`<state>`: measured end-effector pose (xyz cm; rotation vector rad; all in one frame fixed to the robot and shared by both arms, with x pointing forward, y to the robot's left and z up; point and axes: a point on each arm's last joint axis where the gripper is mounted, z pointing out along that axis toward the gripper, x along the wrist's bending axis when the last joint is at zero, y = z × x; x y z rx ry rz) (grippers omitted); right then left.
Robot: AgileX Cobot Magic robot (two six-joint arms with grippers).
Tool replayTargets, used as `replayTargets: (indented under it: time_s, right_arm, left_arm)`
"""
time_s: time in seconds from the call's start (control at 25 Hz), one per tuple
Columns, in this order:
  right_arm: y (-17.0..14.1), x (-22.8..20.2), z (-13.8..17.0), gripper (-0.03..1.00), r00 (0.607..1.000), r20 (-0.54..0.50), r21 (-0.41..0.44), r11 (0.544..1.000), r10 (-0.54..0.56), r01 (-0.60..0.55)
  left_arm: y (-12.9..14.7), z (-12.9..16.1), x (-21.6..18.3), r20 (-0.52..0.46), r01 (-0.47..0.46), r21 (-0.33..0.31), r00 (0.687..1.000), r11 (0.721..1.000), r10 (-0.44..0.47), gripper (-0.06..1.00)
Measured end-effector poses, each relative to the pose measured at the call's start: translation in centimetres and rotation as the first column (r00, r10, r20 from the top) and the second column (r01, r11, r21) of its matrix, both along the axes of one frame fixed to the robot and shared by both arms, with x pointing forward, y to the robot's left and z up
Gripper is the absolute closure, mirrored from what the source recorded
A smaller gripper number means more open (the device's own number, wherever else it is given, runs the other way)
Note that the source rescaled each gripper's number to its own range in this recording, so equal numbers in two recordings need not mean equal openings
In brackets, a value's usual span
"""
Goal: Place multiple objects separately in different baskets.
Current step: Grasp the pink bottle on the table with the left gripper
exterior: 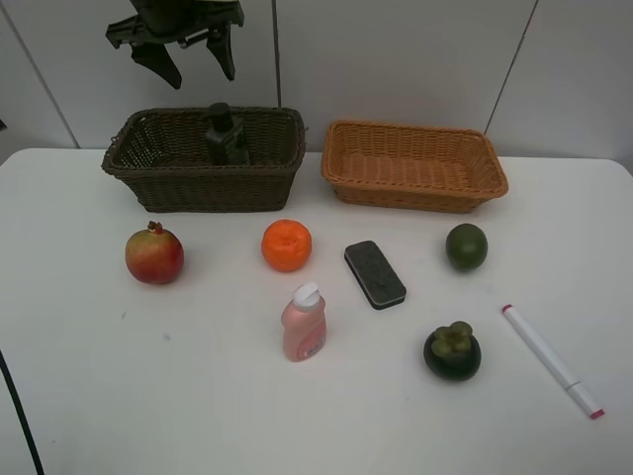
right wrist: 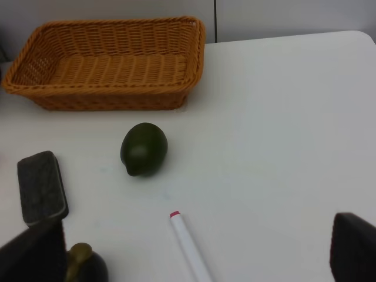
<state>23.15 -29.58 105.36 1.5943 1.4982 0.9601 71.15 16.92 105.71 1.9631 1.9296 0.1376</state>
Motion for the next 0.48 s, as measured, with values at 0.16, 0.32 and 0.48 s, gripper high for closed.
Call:
replayTargets:
  time_s: [0.16,0.32,0.48]
  right_arm:
    - [0.0,0.0,0.0,-0.02,1.000,0.000,0.000,1.000,0.000,0.000]
    - [0.0,0.0,0.0,-0.02,1.000,0.000,0.000,1.000,0.000,0.000]
    - [0.0,0.0,0.0,-0.02,1.000,0.000,0.000,1.000,0.000,0.000]
  left_arm:
    - [-0.3,2.5,-1.8,0.018,0.044,-0.061,0.999,0.997,-0.043,0.14]
    - [-2.5,3.8,-6.0,-0.024,0.164,-0.098,0.986,0.981,-0.167,0.14]
    - [-6.7,3.0,-10.7,-0.086,0.333,-0.086,0.937,0.939,-0.340,0.14]
